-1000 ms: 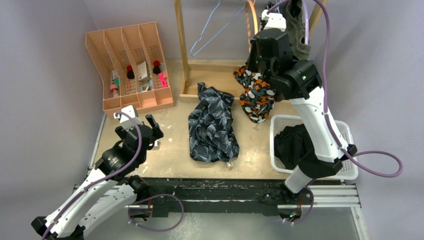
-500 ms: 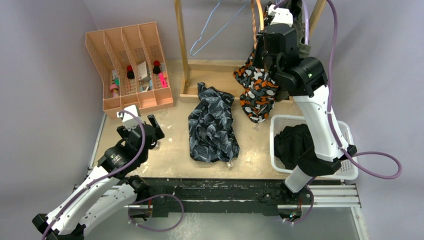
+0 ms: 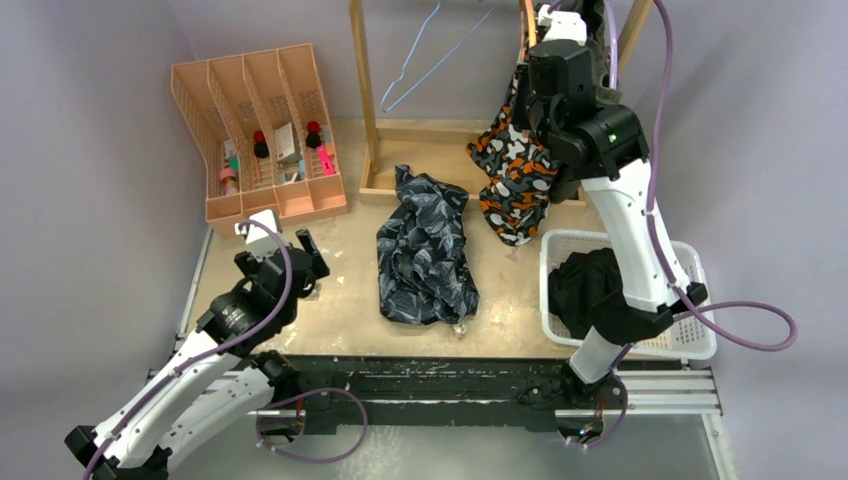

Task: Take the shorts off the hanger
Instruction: Place the hanger on the clothes rod.

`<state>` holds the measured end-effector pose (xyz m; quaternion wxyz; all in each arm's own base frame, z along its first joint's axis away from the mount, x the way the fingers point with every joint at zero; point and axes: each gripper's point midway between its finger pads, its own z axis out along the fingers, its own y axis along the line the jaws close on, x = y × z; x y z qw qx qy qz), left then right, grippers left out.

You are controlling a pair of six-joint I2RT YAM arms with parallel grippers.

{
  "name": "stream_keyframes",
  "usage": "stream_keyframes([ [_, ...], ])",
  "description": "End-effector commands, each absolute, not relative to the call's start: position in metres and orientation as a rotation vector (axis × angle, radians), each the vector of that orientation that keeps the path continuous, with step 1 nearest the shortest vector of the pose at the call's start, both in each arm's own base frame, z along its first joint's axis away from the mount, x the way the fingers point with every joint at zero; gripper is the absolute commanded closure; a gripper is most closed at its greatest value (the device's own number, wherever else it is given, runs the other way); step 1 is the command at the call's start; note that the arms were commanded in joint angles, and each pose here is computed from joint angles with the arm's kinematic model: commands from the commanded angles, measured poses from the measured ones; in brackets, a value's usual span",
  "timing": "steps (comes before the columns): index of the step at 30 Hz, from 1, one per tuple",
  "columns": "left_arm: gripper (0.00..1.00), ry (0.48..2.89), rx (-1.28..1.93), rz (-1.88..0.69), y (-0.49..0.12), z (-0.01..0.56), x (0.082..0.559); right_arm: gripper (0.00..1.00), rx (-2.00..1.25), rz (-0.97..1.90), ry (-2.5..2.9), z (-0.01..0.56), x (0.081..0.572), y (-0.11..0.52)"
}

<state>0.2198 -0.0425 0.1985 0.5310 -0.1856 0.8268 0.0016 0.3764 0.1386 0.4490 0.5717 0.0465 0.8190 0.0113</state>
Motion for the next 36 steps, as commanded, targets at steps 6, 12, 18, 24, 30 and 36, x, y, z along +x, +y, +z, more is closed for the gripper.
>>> stream_keyframes([
  [6,0.14,1.954,-0.458,0.013,-0.040,0.203,0.222,1.00,0.132,0.113,1.754,0.501,0.384,0.137],
  [12,0.14,1.960,-0.455,0.021,-0.041,0.201,0.223,1.00,0.138,0.114,1.725,0.509,0.388,0.134],
  [18,0.14,1.955,-0.460,0.019,-0.040,0.202,0.222,1.00,0.131,0.096,1.708,0.509,0.391,0.132],
  [24,0.14,1.958,-0.459,0.022,-0.040,0.201,0.223,1.00,0.121,0.073,1.784,0.483,0.403,0.139],
  [30,0.14,1.955,-0.461,0.021,-0.039,0.202,0.222,1.00,0.129,0.091,1.790,0.478,0.406,0.142],
  [36,0.14,1.949,-0.466,0.016,-0.039,0.203,0.222,1.00,0.114,0.095,1.848,0.462,0.412,0.147],
])
